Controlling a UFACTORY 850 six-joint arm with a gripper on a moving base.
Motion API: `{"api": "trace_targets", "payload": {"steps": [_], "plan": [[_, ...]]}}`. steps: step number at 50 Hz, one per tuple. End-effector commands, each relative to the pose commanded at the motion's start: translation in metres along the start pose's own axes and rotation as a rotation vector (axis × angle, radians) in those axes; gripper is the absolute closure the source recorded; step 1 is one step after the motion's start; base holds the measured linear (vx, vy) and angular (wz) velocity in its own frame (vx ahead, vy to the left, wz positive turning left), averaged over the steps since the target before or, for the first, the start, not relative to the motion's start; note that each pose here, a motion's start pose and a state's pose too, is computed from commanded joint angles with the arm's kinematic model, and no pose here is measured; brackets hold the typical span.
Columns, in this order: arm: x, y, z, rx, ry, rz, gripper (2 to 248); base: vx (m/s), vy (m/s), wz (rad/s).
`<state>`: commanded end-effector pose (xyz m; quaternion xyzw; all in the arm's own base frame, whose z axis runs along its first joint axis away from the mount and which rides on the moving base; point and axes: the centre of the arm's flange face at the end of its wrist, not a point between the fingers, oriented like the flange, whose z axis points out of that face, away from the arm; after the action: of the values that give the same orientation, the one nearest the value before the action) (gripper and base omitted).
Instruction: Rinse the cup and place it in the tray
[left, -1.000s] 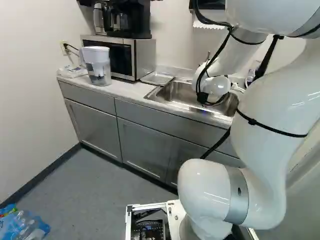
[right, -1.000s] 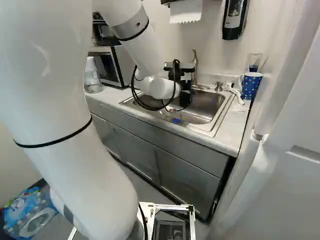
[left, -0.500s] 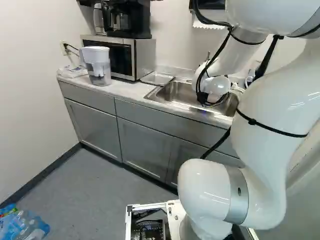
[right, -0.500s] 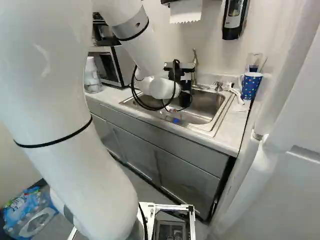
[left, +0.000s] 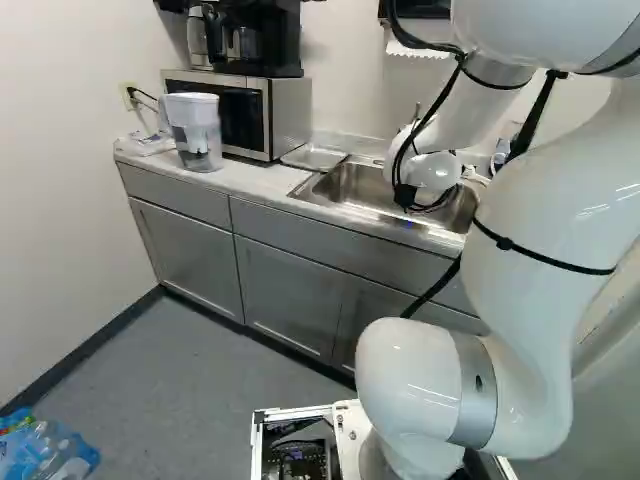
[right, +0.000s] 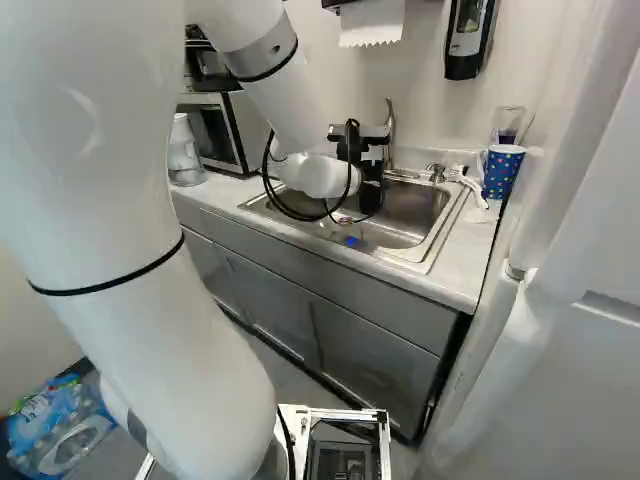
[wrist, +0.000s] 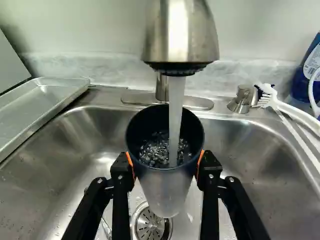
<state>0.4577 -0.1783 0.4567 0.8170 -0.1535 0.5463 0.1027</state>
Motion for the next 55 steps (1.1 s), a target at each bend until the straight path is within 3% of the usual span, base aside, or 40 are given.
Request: {"api": "trace_targets", "payload": {"steps": [55], "plan": [[0.0, 0.0, 0.0, 0.0, 0.0, 0.0, 124, 0.0, 0.0, 0.0]]}}
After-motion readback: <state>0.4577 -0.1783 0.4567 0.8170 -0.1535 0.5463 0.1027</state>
